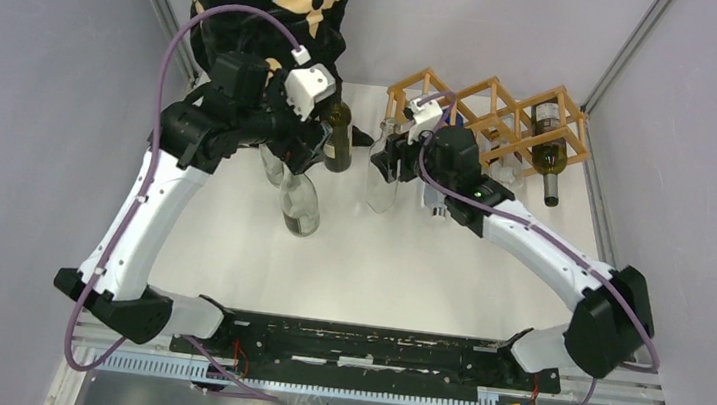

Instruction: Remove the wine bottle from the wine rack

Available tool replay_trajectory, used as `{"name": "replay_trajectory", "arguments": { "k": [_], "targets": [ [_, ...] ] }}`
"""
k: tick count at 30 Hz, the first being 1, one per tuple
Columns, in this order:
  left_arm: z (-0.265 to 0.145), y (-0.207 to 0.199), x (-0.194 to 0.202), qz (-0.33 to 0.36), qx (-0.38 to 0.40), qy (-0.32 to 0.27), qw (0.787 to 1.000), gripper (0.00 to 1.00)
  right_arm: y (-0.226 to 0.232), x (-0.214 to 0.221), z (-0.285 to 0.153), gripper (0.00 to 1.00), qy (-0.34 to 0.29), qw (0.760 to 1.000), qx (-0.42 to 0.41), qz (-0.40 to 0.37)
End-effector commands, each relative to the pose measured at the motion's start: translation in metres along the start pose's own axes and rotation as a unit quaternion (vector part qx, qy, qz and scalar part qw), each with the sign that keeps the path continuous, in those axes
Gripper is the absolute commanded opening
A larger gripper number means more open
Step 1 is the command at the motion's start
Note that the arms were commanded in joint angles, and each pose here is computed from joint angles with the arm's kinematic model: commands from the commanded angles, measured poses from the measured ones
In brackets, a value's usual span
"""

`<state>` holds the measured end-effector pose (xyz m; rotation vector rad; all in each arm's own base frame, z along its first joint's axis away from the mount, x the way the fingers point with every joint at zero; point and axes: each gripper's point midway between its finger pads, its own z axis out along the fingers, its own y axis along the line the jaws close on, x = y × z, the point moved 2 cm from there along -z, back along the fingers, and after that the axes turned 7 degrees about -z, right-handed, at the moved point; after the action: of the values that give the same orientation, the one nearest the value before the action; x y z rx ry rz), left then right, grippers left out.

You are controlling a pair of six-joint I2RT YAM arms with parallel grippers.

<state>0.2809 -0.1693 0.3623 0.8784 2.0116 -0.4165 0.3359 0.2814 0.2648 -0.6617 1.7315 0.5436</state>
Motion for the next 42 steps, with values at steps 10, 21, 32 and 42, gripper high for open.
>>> {"name": "replay_trajectory", "arguments": {
  "k": [10,21,32,42],
  "targets": [
    [-0.033,-0.001,0.009,-0.003,-0.029,-0.031,0.999,1.0,-0.039,-0.044,0.077,0.0,-0.083,0.992,0.093,-0.038],
    [-0.033,-0.004,0.014,0.005,-0.022,-0.03,0.999,1.0,-0.053,-0.023,0.107,0.0,-0.103,0.989,0.107,-0.004],
    [-0.039,-0.008,0.02,0.014,-0.017,-0.029,0.999,1.0,-0.055,0.007,0.121,0.31,-0.066,0.992,0.107,0.008],
    [-0.043,-0.009,0.016,0.014,-0.016,-0.035,0.999,1.0,-0.067,-0.006,0.092,0.98,-0.039,0.989,0.143,-0.007]
  ]
}}
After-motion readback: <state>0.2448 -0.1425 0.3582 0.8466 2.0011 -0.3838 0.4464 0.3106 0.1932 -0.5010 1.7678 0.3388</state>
